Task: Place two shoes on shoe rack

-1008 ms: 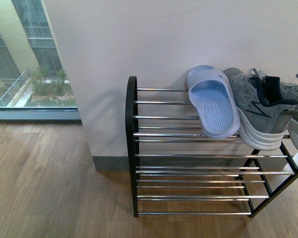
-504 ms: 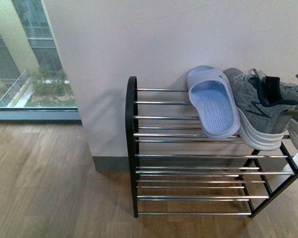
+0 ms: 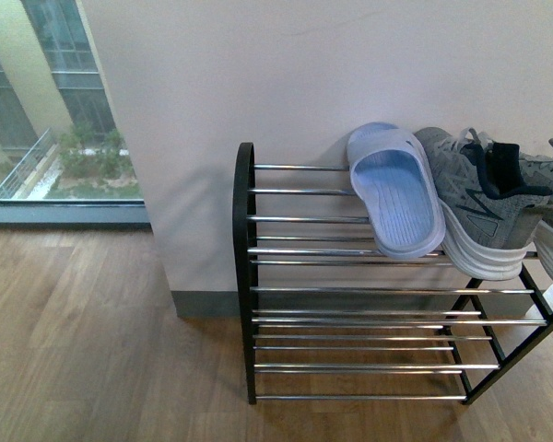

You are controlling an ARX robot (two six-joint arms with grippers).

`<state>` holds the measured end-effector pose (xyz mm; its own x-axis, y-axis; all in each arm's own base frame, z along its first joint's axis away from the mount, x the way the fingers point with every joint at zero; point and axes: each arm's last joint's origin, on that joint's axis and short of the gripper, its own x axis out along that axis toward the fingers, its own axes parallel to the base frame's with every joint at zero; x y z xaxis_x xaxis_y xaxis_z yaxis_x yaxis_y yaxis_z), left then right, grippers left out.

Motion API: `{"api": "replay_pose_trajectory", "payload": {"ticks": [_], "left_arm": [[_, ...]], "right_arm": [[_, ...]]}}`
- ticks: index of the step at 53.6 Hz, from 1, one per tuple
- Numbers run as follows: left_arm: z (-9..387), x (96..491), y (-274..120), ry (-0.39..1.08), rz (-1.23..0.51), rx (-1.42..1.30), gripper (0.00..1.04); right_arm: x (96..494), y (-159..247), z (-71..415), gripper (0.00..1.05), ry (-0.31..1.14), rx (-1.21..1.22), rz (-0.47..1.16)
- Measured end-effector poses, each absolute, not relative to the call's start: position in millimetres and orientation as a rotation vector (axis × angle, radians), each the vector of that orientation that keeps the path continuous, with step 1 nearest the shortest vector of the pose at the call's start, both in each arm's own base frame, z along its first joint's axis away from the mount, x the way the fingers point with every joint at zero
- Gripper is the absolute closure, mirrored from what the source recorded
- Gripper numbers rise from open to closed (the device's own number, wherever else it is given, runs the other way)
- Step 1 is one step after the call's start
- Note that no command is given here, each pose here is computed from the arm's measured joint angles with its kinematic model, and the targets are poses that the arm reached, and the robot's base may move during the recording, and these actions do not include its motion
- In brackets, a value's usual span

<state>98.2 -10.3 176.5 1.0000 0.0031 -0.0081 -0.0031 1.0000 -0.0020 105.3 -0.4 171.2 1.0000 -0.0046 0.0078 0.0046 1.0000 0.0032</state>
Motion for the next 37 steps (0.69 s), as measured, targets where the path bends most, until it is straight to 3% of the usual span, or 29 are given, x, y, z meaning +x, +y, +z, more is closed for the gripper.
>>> {"api": "replay_pose_trajectory", "payload": {"ticks": [20, 37], "left_arm": [[176.5, 98.2, -10.3, 0.008, 0.003, -0.002, 1.03], [176.5, 98.2, -10.3, 0.008, 0.003, -0.002, 1.03]], "right_arm": [[96.9, -0.3, 170.0, 1.03, -0.017, 0.003, -0.003], [96.8, -0.3, 170.1, 0.54, -0.017, 0.003, -0.003]]}}
